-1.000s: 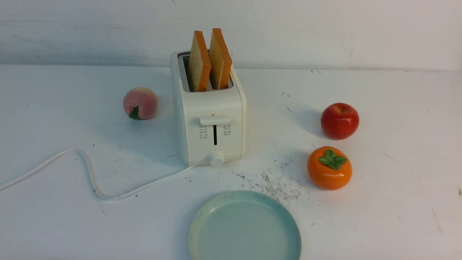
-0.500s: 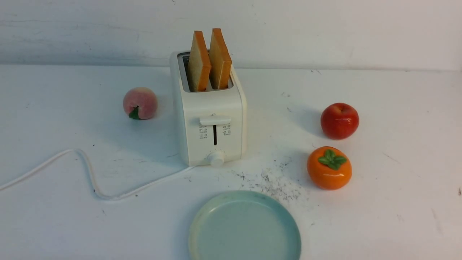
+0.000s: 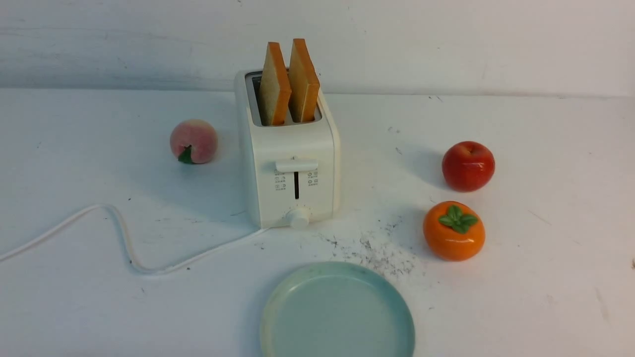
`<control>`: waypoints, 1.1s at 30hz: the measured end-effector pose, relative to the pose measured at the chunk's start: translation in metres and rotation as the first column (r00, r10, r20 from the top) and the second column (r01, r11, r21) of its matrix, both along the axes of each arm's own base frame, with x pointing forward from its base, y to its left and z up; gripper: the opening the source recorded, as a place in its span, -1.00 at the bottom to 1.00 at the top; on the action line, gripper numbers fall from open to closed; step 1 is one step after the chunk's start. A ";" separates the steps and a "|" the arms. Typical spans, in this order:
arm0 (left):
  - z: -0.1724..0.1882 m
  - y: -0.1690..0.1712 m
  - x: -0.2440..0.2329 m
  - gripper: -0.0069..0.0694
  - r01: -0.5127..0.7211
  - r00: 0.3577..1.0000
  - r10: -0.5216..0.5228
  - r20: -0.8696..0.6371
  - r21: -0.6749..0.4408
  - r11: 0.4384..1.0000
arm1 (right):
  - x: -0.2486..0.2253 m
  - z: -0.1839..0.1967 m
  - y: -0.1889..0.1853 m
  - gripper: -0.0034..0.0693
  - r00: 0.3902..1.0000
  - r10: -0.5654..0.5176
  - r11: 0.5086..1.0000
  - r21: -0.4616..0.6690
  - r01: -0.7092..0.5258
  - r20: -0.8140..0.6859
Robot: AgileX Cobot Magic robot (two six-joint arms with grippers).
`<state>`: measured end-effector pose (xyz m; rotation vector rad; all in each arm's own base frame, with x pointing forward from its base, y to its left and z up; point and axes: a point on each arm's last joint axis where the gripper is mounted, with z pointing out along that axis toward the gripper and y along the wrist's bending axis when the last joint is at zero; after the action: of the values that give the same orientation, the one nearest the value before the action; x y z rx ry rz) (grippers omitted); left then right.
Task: Take toasted bread from bread machine on white table place on plate.
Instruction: 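Grasp the toast slice in the toaster and pull it up out of the slot with the right gripper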
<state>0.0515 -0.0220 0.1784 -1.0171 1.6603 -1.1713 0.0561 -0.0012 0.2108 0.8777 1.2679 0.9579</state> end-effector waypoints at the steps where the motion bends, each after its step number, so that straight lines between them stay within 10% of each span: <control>1: 0.001 0.000 0.000 -0.38 -0.003 1.000 0.004 0.013 -0.012 1.000 | 0.000 0.005 -0.001 -0.24 1.000 -0.010 1.000 -0.025 0.010 0.019; 7: 0.043 0.004 -0.002 -0.86 -0.034 0.975 0.017 0.223 0.076 0.997 | 0.001 0.060 0.001 -0.50 0.998 -0.022 0.933 -0.356 0.044 0.065; 13: 0.113 0.006 -0.016 -0.86 -0.091 0.898 -0.003 0.440 0.192 0.977 | 0.032 0.115 0.013 -0.95 0.962 0.062 0.670 -0.703 -0.237 -0.265; 16: 0.120 0.003 -0.009 -0.86 -0.061 0.920 -0.031 0.390 0.221 0.973 | 0.050 0.112 0.017 -0.95 0.880 0.102 0.614 -0.667 -0.422 -0.463; 21: 0.095 -0.012 0.024 -0.86 0.168 0.984 -0.179 0.015 0.269 0.948 | 0.100 0.082 0.028 -0.94 0.549 0.210 0.476 -0.406 -0.780 -0.809; 33: 0.042 -0.028 0.058 -0.86 0.512 0.772 -0.357 -0.526 0.182 0.840 | 0.185 0.088 0.094 -0.93 0.299 0.676 0.177 -0.245 -0.953 -0.674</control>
<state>0.1097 -0.0501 0.2203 -0.7558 2.4993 -0.9241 0.2408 0.0927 0.2991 -0.3726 2.4274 1.0614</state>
